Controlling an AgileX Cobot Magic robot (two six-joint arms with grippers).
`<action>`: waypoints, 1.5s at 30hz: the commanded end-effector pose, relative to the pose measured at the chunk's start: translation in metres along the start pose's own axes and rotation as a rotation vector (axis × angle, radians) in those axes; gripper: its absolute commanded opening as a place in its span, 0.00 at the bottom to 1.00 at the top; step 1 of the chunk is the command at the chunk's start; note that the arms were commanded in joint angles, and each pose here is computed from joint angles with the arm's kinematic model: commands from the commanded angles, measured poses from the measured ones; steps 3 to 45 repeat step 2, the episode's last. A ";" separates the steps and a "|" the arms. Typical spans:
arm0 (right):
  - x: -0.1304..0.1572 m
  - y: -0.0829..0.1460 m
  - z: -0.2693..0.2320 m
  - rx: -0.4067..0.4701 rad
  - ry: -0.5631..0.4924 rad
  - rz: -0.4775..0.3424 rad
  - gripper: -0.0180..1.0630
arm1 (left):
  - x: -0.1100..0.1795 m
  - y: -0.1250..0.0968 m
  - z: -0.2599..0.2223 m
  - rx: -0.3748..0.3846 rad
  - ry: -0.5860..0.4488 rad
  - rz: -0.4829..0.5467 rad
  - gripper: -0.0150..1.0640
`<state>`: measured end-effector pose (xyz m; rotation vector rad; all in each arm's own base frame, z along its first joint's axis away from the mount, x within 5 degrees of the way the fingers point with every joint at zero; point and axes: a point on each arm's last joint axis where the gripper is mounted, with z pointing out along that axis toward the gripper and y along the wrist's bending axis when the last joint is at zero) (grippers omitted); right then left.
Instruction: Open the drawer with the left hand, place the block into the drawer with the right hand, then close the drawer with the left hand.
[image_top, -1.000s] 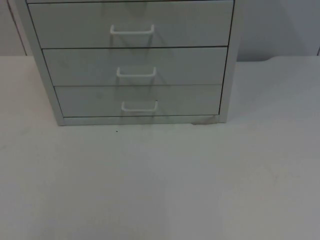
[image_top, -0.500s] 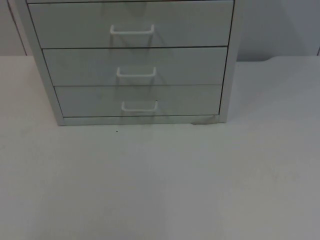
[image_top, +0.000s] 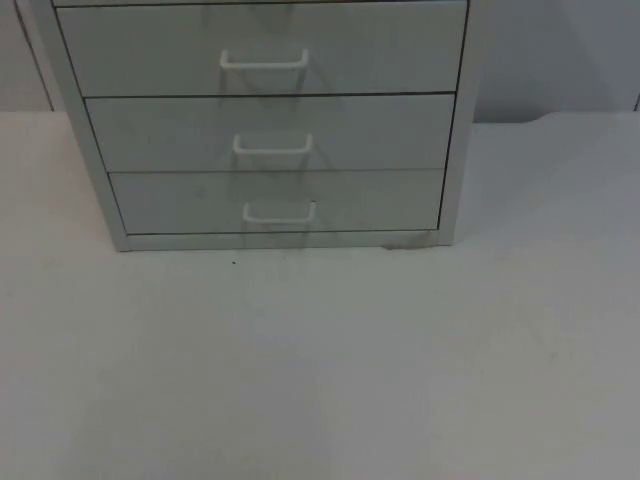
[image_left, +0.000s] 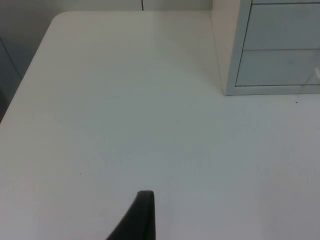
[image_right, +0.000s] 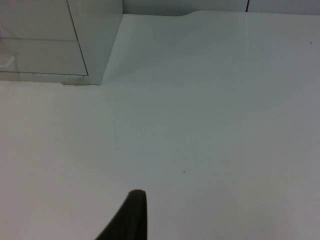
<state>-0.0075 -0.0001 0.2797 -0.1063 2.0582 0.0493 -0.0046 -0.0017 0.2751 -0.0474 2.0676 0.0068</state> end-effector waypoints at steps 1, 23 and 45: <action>0.000 0.000 0.000 0.016 -0.013 0.011 0.99 | 0.001 0.000 0.000 -0.001 -0.004 -0.009 0.99; 0.000 0.000 0.000 0.030 -0.013 0.018 0.99 | 0.001 0.000 0.000 -0.001 -0.004 -0.009 0.99; 0.000 0.000 0.000 0.030 -0.013 0.018 0.99 | 0.001 0.000 0.000 -0.001 -0.004 -0.009 0.99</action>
